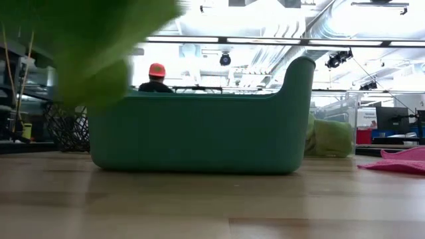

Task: Sort microfiber towel by color & place in baskets
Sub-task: Put the green microfiber cloth into the transparent bin

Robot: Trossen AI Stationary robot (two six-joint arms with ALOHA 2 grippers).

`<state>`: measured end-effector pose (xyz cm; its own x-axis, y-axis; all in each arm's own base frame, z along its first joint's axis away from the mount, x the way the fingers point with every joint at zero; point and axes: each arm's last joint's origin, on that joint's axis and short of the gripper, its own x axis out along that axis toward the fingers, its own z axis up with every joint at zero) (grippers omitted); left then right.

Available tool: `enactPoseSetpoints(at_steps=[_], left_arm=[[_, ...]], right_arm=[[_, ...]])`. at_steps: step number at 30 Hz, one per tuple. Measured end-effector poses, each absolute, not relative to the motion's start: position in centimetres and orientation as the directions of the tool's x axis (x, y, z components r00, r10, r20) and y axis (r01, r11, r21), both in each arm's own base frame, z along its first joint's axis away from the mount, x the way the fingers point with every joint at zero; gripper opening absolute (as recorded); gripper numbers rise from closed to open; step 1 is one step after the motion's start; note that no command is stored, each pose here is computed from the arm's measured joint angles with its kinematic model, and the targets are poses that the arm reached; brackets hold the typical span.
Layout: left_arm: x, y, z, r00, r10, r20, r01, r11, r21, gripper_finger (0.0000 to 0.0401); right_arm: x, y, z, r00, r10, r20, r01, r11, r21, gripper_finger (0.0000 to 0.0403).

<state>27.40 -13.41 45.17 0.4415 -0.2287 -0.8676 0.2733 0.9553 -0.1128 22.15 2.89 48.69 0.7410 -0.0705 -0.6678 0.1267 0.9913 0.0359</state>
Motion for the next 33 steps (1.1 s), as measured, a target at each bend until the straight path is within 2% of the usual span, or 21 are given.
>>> enactPoseSetpoints(at_steps=[3,5,8,11,16,20,26,33], left_arm=[[26.9,-11.0,47.7,0.642,-0.031,-0.766,0.199,0.972,0.127,0.0],[27.0,-9.3,48.6,0.727,0.114,-0.677,0.117,0.951,0.286,0.0],[27.8,-6.6,49.5,0.774,0.269,-0.574,0.007,0.902,0.432,0.0],[29.2,-3.6,50.0,0.802,0.334,-0.495,-0.07,0.876,0.477,0.0],[31.9,1.7,50.9,0.896,0.309,-0.319,-0.145,0.883,0.446,0.0],[34.3,6.2,50.8,0.938,0.325,-0.121,-0.254,0.882,0.397,0.0],[38.5,12.2,48.2,0.952,0.285,0.114,-0.304,0.927,0.219,0.0],[44.5,17.0,42.8,0.875,0.295,0.384,-0.332,0.943,0.034,0.0]], right_arm=[[22.4,2.9,49.1,0.773,-0.066,-0.631,0.099,0.995,0.018,0.025],[22.3,2.9,49.7,0.811,-0.062,-0.582,0.088,0.996,0.017,0.025],[21.9,2.8,50.8,0.869,-0.079,-0.488,0.104,0.994,0.023,0.025],[21.1,2.5,51.9,0.905,-0.136,-0.403,0.149,0.989,0.002,0.025],[18.9,1.7,53.7,0.922,-0.278,-0.268,0.287,0.958,-0.006,0.025],[17.3,1.2,54.4,0.909,-0.353,-0.221,0.361,0.933,-0.005,0.025],[15.9,0.8,54.8,0.89,-0.413,-0.195,0.409,0.91,-0.061,0.025],[15.9,0.4,54.3,0.869,-0.436,-0.234,0.416,0.9,-0.13,0.025]])
